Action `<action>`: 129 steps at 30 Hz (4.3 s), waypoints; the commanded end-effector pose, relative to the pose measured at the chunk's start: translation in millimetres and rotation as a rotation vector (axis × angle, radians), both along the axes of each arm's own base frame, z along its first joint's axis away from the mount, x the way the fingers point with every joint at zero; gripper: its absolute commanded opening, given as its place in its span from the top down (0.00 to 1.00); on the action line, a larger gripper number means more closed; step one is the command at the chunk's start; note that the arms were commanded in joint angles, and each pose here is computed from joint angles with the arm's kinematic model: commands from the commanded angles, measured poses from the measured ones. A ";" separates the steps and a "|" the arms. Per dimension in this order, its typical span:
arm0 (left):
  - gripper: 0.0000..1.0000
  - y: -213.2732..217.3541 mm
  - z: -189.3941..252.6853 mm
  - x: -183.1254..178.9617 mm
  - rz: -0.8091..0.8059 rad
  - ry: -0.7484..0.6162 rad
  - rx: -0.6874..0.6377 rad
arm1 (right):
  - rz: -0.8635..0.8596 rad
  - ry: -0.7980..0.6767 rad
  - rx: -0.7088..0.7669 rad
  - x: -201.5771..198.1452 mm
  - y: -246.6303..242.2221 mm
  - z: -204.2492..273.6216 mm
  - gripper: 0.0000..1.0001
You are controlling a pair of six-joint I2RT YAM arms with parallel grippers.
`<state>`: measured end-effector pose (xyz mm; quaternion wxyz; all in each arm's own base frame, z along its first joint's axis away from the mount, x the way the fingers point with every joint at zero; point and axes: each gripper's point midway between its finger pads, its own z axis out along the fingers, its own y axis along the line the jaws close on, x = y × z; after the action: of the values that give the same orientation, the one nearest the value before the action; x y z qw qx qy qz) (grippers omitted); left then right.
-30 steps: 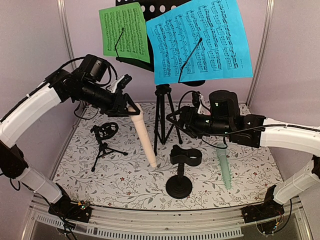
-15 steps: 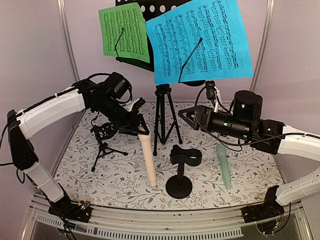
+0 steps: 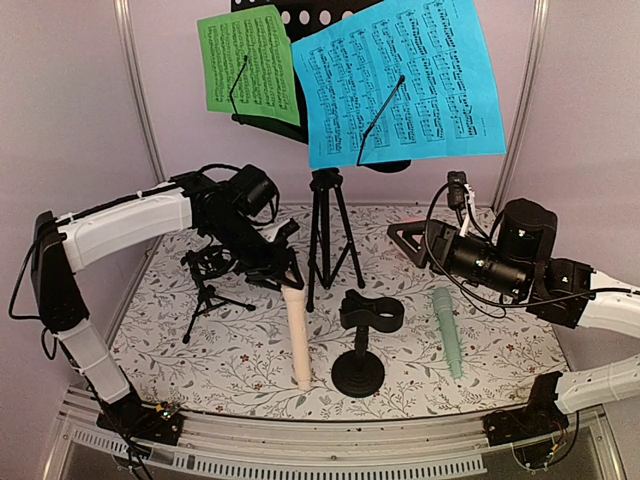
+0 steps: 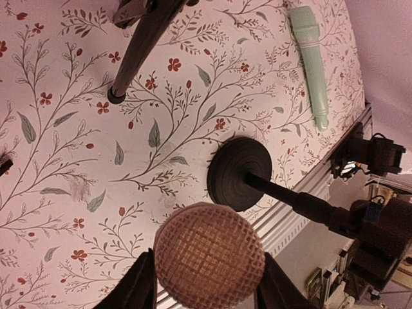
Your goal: Pack up the instrument practice props
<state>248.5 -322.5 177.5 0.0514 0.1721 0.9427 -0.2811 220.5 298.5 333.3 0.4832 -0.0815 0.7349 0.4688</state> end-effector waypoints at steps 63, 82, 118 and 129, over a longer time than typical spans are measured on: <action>0.57 0.0 -85.1 7.3 0.198 0.089 0.042 | -0.022 0.237 0.048 -9.2 -11.4 -35.7 0.39; 0.54 -14.9 -13.0 27.0 0.177 -0.077 -0.100 | -0.054 0.172 0.034 -5.4 -19.0 -24.8 0.38; 0.47 26.4 175.8 1.3 0.097 -0.632 -0.430 | 0.099 -0.543 -0.198 -69.2 -74.2 108.8 0.34; 0.23 37.7 227.5 -4.8 0.139 -0.735 -0.535 | -0.008 -0.653 -0.037 -89.2 -118.5 187.8 0.29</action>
<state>238.4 -290.6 382.9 0.4118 0.1905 0.7820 -0.4273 138.9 204.3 486.5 0.6594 -0.2610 0.5792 0.4019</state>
